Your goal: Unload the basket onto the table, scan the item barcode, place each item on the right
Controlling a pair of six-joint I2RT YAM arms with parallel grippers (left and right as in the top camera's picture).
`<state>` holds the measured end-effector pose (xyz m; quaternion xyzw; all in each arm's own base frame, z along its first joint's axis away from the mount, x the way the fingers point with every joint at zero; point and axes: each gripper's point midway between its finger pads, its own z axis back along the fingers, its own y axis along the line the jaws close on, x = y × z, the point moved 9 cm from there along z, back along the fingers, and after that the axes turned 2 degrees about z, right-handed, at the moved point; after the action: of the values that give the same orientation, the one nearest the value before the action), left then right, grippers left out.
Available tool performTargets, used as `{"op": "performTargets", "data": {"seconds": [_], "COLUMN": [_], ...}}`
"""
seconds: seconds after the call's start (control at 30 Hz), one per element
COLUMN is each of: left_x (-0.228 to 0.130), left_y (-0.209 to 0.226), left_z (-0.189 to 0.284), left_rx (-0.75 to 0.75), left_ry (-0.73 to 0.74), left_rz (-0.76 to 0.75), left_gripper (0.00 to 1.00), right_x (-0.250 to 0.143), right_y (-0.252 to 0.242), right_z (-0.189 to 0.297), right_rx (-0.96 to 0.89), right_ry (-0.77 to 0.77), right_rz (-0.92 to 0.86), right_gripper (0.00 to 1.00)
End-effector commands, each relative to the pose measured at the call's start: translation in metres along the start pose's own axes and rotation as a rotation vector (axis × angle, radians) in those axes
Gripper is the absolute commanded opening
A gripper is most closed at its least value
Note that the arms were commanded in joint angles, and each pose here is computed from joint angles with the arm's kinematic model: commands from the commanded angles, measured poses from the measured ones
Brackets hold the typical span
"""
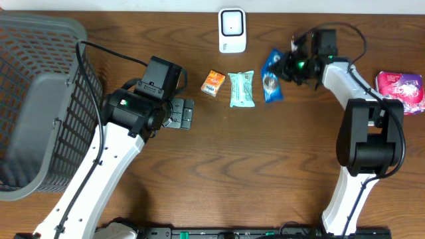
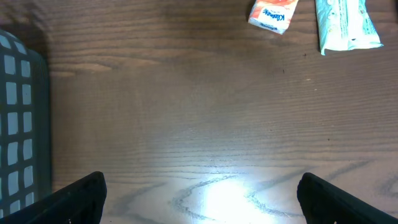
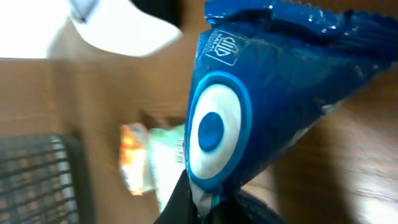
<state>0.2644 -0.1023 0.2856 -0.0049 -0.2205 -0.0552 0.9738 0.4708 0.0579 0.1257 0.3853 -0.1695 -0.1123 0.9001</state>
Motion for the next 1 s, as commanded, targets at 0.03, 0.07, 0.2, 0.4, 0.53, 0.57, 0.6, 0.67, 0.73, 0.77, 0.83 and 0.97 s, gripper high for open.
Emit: {"op": "performTargets", "data": {"seconds": [0.03,0.07,0.2,0.4,0.53,0.57,0.6,0.67,0.73,0.77,0.83,0.97], "left_x": [0.0,0.0,0.0,0.0,0.0,0.0,0.0,0.0,0.0,0.0,0.0,0.0], "left_y": [0.001,0.001,0.001,0.001,0.001,0.001,0.001,0.001,0.001,0.001,0.001,0.001], "left_z": [-0.001,-0.001,-0.001,-0.001,-0.001,-0.001,-0.001,-0.001,-0.001,-0.001,-0.001,-0.001], "left_rx": [0.011,0.011,0.011,0.011,0.011,0.011,0.011,0.011,0.011,0.011,0.011,0.011], "left_ry": [0.004,0.004,0.004,0.004,0.004,0.004,0.004,0.004,0.004,0.004,0.004,0.004], "left_rz": [0.013,0.013,0.013,0.013,0.013,0.013,0.013,0.013,0.013,0.013,0.013,0.013], "left_gripper": [0.98,0.98,0.98,0.98,0.98,0.98,0.98,0.98,0.98,0.97,0.98,0.98], "right_x": [0.022,0.028,0.043,0.055,0.048,0.045,0.044,0.044,0.045,0.046,0.049,0.062], "right_y": [0.038,0.048,0.08,0.14,0.156,0.162,0.165,0.168,0.169,0.168,0.165,0.156], "right_z": [0.01,0.011,0.007,-0.013,-0.025,-0.029,-0.031,-0.03,-0.03,-0.029,-0.026,-0.005], "right_rx": [0.13,0.148,0.226,0.235,0.176,0.157,0.15,0.142,0.144,0.141,0.134,0.112], "right_ry": [-0.02,-0.041,-0.15,-0.491,-0.595,-0.635,-0.656,-0.696,-0.7,-0.701,-0.689,-0.64], "right_rz": [0.02,0.039,0.077,0.088,0.08,0.081,0.086,0.101,0.101,0.105,0.173,0.27], "right_gripper": [0.01,0.01,0.01,0.01,0.01,0.01,0.01,0.01,0.01,0.01,0.01,0.01]}}
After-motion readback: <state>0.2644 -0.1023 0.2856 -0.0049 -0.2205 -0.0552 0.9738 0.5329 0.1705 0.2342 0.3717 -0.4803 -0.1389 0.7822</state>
